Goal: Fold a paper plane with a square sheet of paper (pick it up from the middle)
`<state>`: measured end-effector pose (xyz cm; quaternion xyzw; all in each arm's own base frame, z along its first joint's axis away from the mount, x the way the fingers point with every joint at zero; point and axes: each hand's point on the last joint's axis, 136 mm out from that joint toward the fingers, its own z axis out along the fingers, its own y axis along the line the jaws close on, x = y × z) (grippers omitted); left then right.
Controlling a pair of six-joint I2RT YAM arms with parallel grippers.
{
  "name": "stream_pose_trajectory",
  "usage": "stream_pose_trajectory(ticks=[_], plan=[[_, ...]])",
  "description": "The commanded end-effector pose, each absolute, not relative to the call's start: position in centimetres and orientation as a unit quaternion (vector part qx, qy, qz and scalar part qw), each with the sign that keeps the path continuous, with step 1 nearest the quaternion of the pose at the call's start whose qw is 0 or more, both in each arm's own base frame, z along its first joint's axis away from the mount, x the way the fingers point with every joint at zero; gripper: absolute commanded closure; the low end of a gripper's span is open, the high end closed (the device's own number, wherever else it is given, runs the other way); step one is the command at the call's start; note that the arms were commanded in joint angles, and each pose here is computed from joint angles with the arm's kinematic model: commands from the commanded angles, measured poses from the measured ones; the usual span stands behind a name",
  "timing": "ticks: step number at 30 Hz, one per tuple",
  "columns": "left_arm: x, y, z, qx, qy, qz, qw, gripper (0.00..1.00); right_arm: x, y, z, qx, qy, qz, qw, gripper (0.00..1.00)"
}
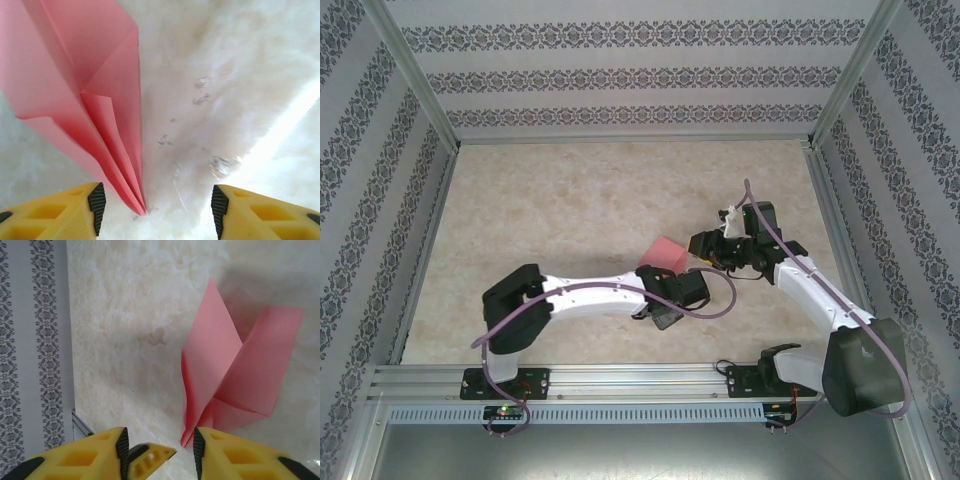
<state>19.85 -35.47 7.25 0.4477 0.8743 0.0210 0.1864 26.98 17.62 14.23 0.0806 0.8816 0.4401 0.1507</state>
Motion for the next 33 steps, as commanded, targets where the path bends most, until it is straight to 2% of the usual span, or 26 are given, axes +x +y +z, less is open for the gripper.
stream_pose_trajectory(ticks=[1,4,10,14,18,26,33], plan=[[19.2,-34.5,10.1,0.421,0.887,-0.035,0.184,0.38,27.2,18.1,14.6,0.080,0.880,0.435,0.175,0.65],[19.6,-32.2,11.9,0.379,0.904,-0.080,0.180,0.38,26.9,19.0,14.4,0.075,0.884,0.428,0.175,0.68],[23.6,-26.6,15.2,0.241,0.935,-0.154,0.208,0.38,26.3,22.3,13.3,0.053,0.898,0.405,0.165,0.75],[26.2,-23.5,15.3,0.154,0.946,-0.182,0.219,0.40,26.2,24.8,12.5,0.032,0.909,0.382,0.160,0.78],[27.5,-22.6,14.3,0.097,0.945,-0.230,0.212,0.41,26.3,26.5,10.6,0.019,0.925,0.350,0.143,0.81],[28.2,-22.4,11.3,0.079,0.950,-0.242,0.181,0.41,26.2,28.7,8.7,-0.007,0.942,0.314,0.118,0.85],[28.3,-23.0,10.1,0.085,0.952,-0.247,0.161,0.42,25.3,27.5,5.7,-0.011,0.962,0.258,0.089,0.89]])
